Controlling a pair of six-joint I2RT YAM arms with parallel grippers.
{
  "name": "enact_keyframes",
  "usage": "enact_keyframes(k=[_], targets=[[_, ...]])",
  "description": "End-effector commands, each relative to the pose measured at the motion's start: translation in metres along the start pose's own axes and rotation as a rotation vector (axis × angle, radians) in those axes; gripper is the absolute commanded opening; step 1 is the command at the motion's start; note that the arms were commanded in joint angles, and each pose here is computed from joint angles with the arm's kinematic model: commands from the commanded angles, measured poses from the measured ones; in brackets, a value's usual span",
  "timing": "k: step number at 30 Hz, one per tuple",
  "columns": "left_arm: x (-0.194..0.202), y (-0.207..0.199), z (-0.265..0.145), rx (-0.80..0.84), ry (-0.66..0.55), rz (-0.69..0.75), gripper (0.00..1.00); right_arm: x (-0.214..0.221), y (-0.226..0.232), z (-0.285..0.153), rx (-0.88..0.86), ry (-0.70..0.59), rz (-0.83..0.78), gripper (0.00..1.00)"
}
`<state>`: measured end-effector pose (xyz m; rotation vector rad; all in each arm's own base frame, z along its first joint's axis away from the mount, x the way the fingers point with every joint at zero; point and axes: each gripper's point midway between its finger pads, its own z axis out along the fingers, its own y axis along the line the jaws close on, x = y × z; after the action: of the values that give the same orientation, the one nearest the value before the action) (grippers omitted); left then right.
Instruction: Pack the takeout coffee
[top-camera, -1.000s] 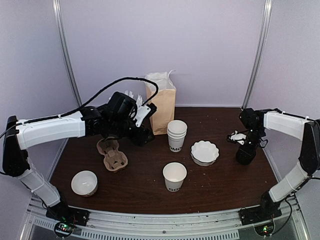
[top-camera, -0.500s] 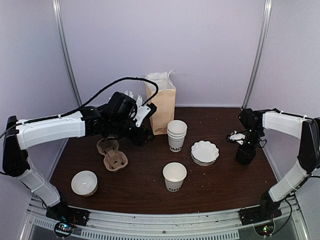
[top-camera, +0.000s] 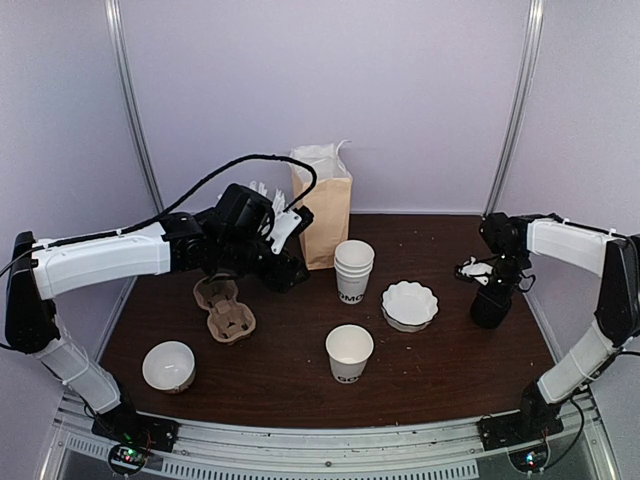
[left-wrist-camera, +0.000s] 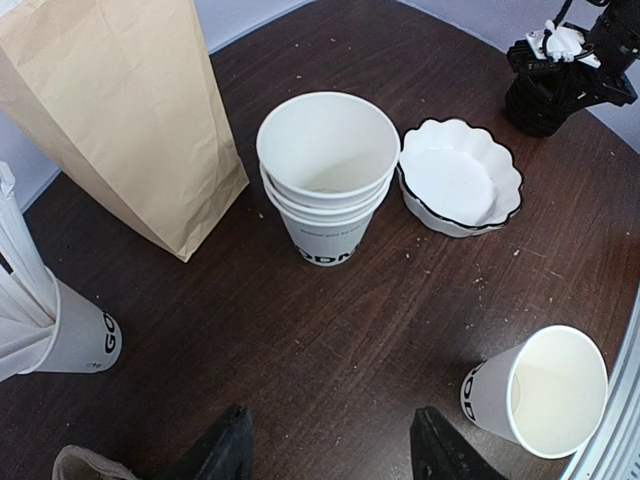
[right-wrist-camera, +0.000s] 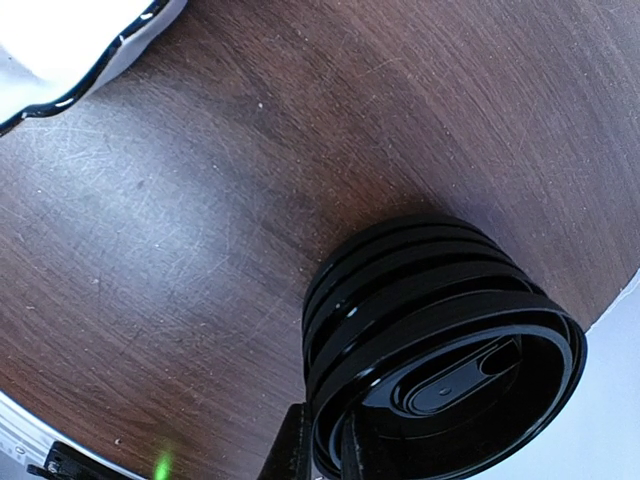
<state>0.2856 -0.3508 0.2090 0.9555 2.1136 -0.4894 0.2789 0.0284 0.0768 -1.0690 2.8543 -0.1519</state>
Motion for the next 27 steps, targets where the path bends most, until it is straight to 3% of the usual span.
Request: enact_keyframes(k=[1, 21, 27], targets=[[-0.011, -0.001, -0.003, 0.016, -0.040, -0.007, 0.57, -0.001, 0.001, -0.023, -0.012, -0.038, 0.029, 0.09], [-0.011, -0.004, -0.003, 0.032, -0.040, -0.006, 0.57, 0.000, -0.001, -0.035, -0.016, -0.053, 0.051, 0.07], [-0.022, -0.012, -0.009, 0.071, -0.124, 0.004, 0.58, -0.012, 0.017, -0.077, -0.091, -0.206, 0.061, 0.06]])
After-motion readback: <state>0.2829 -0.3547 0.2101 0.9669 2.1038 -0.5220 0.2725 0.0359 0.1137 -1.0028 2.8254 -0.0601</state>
